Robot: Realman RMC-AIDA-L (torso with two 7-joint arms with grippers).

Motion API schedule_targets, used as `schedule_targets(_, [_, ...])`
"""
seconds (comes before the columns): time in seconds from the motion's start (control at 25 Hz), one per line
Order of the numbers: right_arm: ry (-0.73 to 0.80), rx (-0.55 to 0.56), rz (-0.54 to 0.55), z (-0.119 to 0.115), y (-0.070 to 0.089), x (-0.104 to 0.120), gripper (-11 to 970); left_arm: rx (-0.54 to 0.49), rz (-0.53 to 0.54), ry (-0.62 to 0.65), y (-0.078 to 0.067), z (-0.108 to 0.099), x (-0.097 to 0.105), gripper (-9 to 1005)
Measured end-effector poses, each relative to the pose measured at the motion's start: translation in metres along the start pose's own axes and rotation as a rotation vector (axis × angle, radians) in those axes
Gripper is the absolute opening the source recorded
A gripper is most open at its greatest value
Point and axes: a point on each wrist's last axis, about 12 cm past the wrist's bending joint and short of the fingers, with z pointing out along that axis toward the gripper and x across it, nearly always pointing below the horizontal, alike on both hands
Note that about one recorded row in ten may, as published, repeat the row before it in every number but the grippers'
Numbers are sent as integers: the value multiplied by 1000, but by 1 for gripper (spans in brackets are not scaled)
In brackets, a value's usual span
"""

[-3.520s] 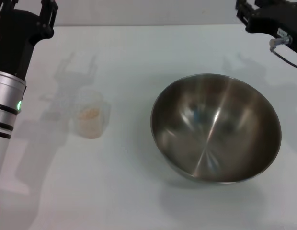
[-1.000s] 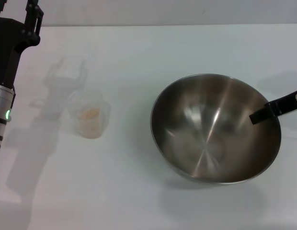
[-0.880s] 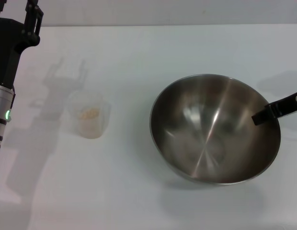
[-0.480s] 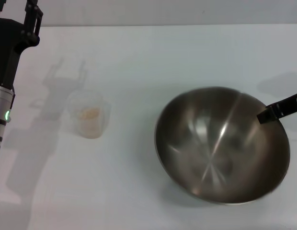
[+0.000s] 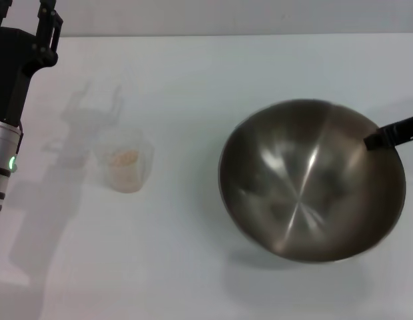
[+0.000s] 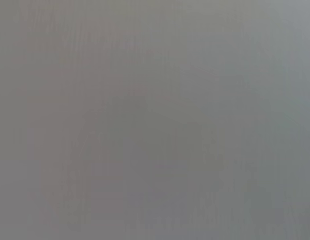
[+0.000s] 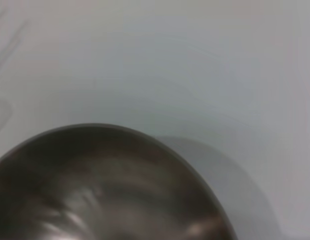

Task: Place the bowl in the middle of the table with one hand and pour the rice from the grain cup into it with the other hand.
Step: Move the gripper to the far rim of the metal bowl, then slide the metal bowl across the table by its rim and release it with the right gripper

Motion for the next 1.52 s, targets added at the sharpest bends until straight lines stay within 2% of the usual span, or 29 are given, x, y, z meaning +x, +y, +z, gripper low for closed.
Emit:
schedule_targets(0.52, [-104, -42, -15, 0, 6, -9, 17, -7, -5, 4, 0, -4, 0, 576])
schedule_targets(0.92, [-103, -78, -71, 14, 20, -14, 17, -13, -2, 11, 2, -8, 1, 576])
schedule_targets(1.52, [-57, -125, -122, 40, 35, -39, 16, -22, 3, 12, 4, -9, 1, 575])
